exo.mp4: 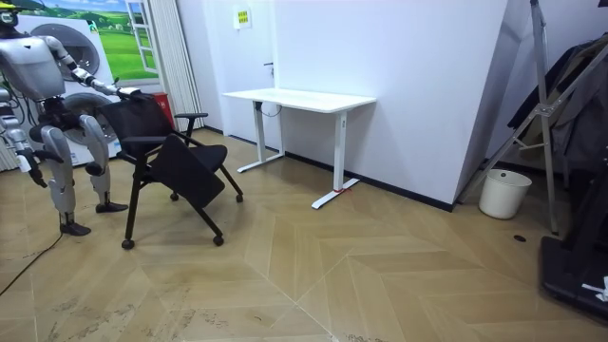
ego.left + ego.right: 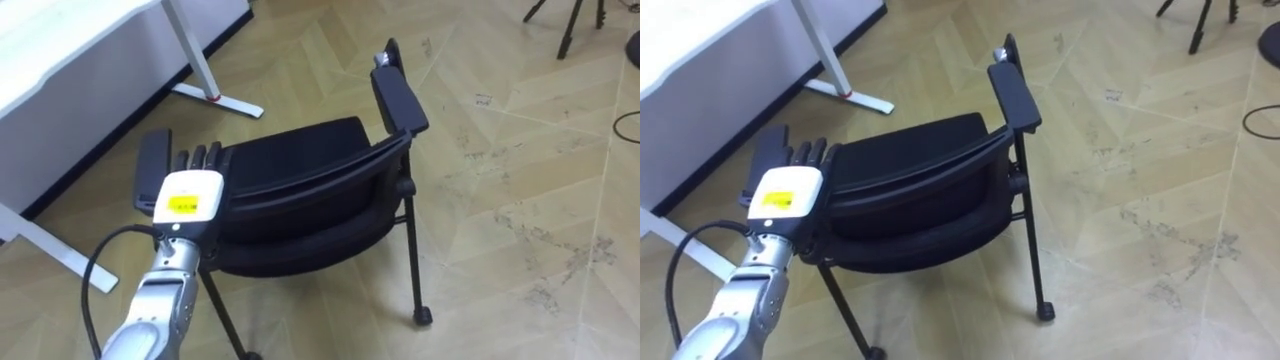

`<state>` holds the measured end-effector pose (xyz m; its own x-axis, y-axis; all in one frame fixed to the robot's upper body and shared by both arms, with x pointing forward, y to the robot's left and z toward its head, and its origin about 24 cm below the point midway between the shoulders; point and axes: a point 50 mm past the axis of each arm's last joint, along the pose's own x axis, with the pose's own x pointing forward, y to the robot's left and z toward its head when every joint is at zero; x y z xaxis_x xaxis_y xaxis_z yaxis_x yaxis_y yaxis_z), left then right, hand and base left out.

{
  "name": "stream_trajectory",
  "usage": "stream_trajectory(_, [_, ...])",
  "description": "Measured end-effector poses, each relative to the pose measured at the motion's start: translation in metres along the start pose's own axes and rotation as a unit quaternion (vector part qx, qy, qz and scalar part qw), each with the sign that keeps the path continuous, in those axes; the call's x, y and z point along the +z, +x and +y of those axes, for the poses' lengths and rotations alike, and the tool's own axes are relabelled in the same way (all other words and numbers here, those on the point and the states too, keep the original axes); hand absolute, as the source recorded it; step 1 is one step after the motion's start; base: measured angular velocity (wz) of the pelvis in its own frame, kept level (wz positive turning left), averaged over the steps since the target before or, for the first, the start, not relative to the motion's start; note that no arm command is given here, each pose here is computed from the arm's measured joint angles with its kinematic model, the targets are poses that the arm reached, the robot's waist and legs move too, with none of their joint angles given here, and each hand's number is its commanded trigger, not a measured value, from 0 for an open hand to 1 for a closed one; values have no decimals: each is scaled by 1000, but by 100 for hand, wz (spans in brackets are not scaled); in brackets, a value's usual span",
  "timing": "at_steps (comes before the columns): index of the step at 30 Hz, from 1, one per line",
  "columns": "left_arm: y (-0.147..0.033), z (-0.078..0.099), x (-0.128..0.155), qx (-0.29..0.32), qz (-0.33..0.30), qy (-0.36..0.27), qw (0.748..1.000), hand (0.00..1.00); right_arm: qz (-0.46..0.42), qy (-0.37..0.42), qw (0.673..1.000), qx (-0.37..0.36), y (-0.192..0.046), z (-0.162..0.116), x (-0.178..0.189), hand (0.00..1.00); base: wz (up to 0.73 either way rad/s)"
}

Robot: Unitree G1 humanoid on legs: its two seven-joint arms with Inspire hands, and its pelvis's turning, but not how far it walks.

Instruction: Push chair

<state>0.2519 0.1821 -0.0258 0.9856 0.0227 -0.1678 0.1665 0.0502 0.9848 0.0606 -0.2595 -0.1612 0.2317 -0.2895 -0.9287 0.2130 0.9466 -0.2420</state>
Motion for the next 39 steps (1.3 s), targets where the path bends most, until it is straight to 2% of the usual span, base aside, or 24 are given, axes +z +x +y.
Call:
stream_trajectory(3, [1, -1, -1, -4, 3, 1, 1000, 0, 1, 1, 1000, 0, 0, 0, -1, 0, -2])
stream_trajectory(4, [0, -2, -1, -5, 4, 2, 1000, 23, 1, 1, 1000, -1, 0, 0, -1, 0, -6])
stream_trajectory(5, [0, -3, -1, -6, 4, 2, 1000, 37, 1, 1, 1000, -1, 0, 0, -1, 0, -4])
stream_trajectory(6, [0, -3, -1, -6, 4, 2, 1000, 100, 1, 1, 1000, -3, 0, 0, -1, 0, 0])
stream_trajectory(16, [-2, -7, -1, -15, 7, 0, 1000, 100, 0, 1, 1000, -10, 0, -1, 0, 0, 0])
stream_trajectory(25, [1, -4, 0, -12, 4, 8, 1000, 100, 0, 1, 1000, -19, 0, -1, -1, 0, 0])
stream_trajectory(33, [-3, -5, 6, -9, -11, 13, 1000, 100, 3, 2, 1000, -22, 0, -2, -2, 0, 0])
stream_trajectory(39, [-4, -6, 2, -13, -8, 14, 1000, 100, 14, 33, 999, -41, -1, -9, -10, 0, -5])
